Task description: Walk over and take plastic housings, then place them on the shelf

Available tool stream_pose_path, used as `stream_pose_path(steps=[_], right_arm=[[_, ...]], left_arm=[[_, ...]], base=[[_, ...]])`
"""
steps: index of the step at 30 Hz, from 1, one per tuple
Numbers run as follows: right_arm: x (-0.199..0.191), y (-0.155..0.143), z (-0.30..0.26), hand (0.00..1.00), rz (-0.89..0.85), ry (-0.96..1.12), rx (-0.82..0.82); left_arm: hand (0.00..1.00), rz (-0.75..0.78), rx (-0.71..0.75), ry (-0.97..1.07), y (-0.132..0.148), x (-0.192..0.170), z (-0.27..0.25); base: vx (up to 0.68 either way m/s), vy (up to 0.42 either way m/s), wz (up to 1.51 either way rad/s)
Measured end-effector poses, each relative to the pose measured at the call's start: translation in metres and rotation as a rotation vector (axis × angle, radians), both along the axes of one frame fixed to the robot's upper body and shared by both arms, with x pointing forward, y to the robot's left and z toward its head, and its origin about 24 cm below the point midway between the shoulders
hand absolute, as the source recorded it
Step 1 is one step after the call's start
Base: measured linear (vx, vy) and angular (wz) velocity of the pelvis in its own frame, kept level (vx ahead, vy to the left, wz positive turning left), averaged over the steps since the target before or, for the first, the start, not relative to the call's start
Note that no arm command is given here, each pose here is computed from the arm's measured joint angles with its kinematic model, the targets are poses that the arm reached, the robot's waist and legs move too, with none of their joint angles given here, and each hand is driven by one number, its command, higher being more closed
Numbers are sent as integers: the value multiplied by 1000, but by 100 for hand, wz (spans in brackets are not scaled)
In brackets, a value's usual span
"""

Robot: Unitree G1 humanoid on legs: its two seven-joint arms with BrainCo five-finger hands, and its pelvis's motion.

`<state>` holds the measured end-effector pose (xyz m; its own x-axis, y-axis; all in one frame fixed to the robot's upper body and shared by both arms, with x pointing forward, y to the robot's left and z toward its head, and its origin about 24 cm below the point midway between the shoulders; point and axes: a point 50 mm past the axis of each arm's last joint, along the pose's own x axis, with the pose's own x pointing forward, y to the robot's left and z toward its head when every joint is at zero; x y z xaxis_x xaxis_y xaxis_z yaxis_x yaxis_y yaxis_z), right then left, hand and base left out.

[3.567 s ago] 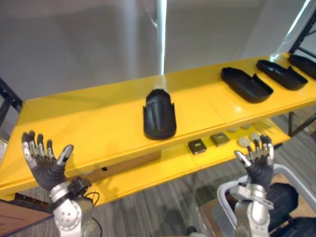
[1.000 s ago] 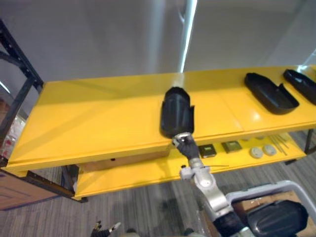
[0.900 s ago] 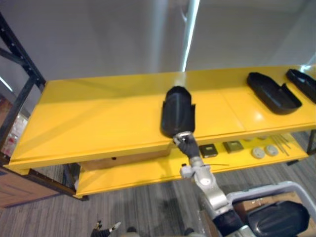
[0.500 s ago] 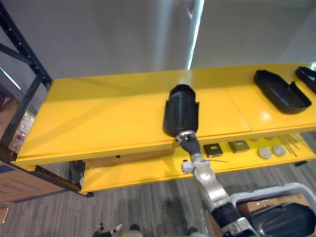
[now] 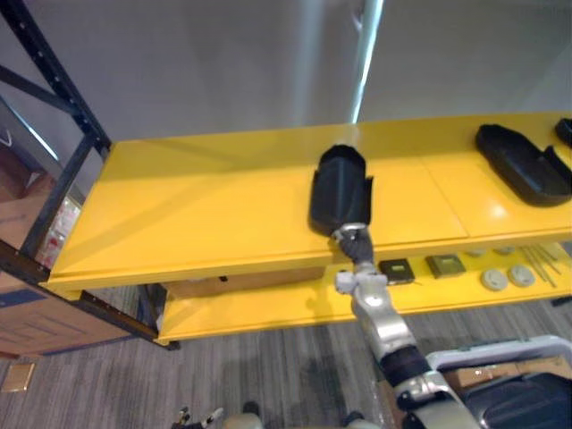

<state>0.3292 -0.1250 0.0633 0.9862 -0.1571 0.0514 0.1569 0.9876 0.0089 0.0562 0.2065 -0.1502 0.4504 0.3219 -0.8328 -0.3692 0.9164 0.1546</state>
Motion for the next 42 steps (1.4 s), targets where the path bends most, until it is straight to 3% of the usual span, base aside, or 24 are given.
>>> stream_pose_path(steps=[19,20,26,29,35,40,42], right_arm=[[24,-12,16,100,-53,-10,-79],[23,-10,24,0,-56,-62,-122],[-11,24,114,0,-2,-562,-235],[-29,38,137,0,75,-683,-221],[-40,66,119,0,510,-501,-23],[-47,97,98,0,784,-348,70],[-40,112,70,0,853,-183,55]], left_arm=[[0,-1,-12,-12,-3,2,0],[0,0,-12,-11,-3,2,0],[0,11,-6,-9,-1,1,0],[0,27,9,-11,2,-1,0],[0,59,34,-2,10,-7,0],[0,60,40,-1,12,-7,0],[0,57,44,-2,13,-7,0]], base=[[-18,4,4],[0,0,0],[20,-3,-4],[-8,8,-10],[-41,11,-13],[-22,4,-6],[4,0,2]])
